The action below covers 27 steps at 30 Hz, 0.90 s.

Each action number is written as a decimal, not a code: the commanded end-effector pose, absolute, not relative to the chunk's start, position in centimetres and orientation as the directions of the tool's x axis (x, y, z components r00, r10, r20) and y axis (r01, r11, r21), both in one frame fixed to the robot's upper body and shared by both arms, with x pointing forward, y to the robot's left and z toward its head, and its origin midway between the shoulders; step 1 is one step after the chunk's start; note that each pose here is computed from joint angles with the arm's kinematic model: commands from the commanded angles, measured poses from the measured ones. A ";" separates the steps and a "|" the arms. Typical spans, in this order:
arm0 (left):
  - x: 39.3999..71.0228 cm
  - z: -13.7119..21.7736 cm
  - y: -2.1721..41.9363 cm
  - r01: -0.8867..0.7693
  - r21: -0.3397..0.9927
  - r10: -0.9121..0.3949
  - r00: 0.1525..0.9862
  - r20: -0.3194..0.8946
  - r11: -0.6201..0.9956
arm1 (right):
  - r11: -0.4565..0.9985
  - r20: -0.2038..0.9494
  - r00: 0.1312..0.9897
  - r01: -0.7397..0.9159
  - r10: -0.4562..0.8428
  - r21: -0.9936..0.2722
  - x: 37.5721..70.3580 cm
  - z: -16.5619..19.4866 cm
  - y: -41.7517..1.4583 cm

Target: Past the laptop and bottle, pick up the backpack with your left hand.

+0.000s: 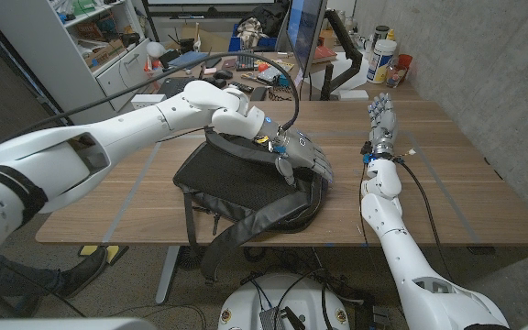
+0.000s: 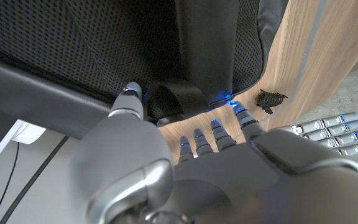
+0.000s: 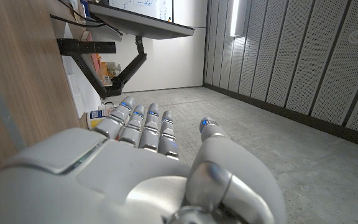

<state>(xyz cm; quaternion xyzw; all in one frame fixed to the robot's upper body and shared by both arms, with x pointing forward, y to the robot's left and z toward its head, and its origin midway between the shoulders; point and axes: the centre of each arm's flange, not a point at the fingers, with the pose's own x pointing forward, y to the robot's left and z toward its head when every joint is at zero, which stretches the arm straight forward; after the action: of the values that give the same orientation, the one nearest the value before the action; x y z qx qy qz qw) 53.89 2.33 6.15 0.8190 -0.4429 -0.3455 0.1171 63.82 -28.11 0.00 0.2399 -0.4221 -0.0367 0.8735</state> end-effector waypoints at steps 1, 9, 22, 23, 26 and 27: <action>54.4 5.5 2.0 -0.613 0.486 -0.773 0.384 -0.505 -0.623 | 0.869 0.716 0.636 -0.140 -0.289 0.475 64.1 -0.2 -28.5; 54.5 5.1 1.5 -0.602 0.488 -0.763 0.372 -0.528 -0.632 | 0.860 0.709 0.636 -0.137 -0.303 0.491 64.3 -0.6 -28.6; 55.8 4.5 1.0 -0.605 0.453 -0.740 0.392 -0.547 -0.655 | 0.842 0.696 0.635 -0.130 -0.336 0.524 64.9 -1.2 -29.1; 55.9 4.5 0.9 -0.605 0.451 -0.739 0.393 -0.547 -0.656 | 0.840 0.695 0.634 -0.129 -0.339 0.527 64.9 -1.2 -29.2; 56.0 4.6 0.7 -0.613 0.433 -0.733 0.402 -0.549 -0.660 | 0.838 0.694 0.631 -0.126 -0.346 0.532 64.9 -1.3 -29.4; 56.0 4.6 0.6 -0.614 0.429 -0.731 0.404 -0.549 -0.662 | 0.836 0.694 0.630 -0.125 -0.348 0.534 64.9 -1.3 -29.5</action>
<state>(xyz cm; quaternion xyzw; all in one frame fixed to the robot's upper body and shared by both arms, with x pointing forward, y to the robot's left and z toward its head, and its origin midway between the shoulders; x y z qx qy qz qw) 55.38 1.18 4.72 0.8268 -0.4095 -0.3732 0.0971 64.69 -28.95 -0.94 0.2682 -0.4234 -0.0552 0.8636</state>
